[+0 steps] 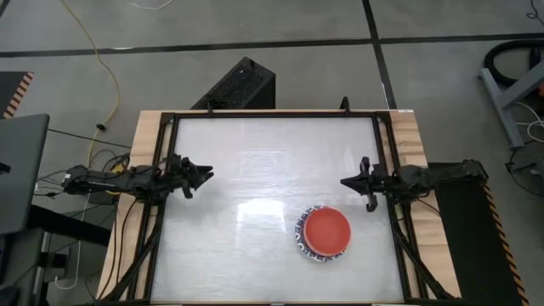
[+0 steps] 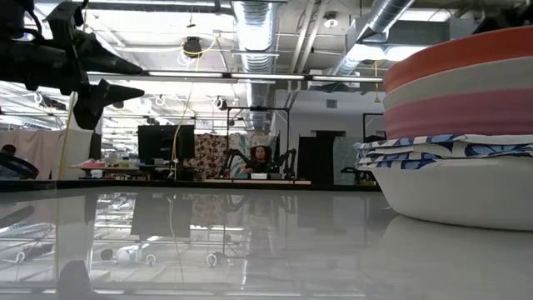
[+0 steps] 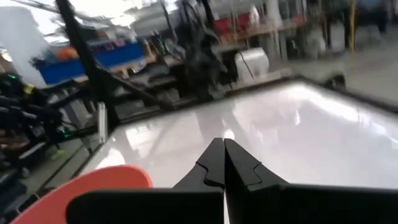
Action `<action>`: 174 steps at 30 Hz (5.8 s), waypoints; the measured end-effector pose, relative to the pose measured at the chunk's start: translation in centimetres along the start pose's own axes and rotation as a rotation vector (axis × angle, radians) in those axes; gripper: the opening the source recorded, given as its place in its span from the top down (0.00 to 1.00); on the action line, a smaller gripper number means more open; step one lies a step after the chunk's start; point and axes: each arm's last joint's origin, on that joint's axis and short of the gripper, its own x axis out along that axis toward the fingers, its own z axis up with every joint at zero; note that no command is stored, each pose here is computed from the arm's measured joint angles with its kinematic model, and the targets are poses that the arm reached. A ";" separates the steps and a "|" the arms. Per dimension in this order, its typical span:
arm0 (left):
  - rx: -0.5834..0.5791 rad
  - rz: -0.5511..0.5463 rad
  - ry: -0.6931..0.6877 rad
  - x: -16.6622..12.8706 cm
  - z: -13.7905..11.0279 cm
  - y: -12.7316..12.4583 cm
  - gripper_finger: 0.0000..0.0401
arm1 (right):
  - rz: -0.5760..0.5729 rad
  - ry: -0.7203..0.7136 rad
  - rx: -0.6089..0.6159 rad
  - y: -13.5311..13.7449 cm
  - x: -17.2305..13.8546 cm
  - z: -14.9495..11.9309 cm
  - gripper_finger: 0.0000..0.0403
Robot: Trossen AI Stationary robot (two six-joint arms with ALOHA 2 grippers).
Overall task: Nest bowls inside each other
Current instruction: Return to Home Position
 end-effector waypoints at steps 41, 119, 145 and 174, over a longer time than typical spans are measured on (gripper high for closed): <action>0.275 -0.322 0.150 -0.5 -0.6 -0.7 0.56 | 0.181 0.024 -0.033 -0.2 0.3 -0.7 0.97; 0.231 -0.216 0.129 -0.3 -0.7 -0.3 0.56 | 0.177 0.029 -0.033 -0.3 0.3 -0.8 0.91; 0.231 -0.216 0.129 -0.3 -0.6 -0.3 0.56 | 0.176 0.029 -0.032 -0.3 0.3 -0.8 0.91; 0.231 -0.216 0.129 -0.3 -0.6 -0.3 0.56 | 0.177 0.029 -0.032 -0.3 0.3 -0.8 0.91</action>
